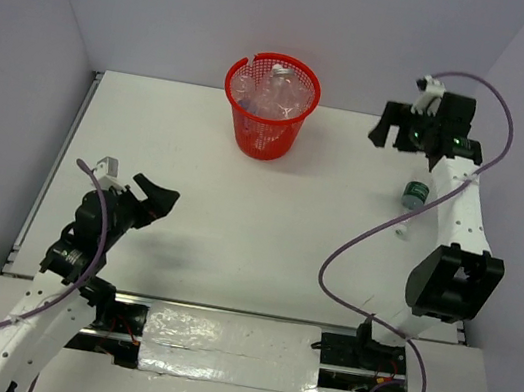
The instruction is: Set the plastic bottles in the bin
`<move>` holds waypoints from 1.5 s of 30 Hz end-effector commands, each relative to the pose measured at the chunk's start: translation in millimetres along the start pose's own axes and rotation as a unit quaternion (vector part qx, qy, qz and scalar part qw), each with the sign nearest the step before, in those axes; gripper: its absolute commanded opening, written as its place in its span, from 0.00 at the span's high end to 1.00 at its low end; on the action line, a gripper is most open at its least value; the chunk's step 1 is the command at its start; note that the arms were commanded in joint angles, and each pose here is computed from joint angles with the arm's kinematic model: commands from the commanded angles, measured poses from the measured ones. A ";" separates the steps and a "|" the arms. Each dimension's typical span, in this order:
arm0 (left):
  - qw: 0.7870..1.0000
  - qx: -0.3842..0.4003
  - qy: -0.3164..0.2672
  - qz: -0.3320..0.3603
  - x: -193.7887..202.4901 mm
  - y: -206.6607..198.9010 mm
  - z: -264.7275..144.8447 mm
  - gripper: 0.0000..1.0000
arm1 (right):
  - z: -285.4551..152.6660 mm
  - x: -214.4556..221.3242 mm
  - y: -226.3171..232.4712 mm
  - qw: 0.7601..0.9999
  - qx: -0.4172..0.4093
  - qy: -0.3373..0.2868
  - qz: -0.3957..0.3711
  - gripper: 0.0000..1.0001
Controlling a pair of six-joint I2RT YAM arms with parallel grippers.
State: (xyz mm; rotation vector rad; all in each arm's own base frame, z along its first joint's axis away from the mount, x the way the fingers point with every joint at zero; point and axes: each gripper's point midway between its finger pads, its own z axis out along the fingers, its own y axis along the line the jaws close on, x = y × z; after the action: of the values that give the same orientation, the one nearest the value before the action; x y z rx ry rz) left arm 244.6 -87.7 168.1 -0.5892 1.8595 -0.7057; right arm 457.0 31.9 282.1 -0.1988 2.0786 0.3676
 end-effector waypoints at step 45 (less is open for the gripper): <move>0.998 0.043 0.037 -0.027 7.6 -22.5 15.4 0.00 | 52.8 209.7 -212.1 0.926 0.191 0.259 0.197 0.34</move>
State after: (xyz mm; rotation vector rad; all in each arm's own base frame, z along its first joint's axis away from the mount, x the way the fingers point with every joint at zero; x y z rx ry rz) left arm 254.8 -107.3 152.3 -0.5852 1.9369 -0.7891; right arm 447.9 -154.8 35.3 0.4577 2.6712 0.0842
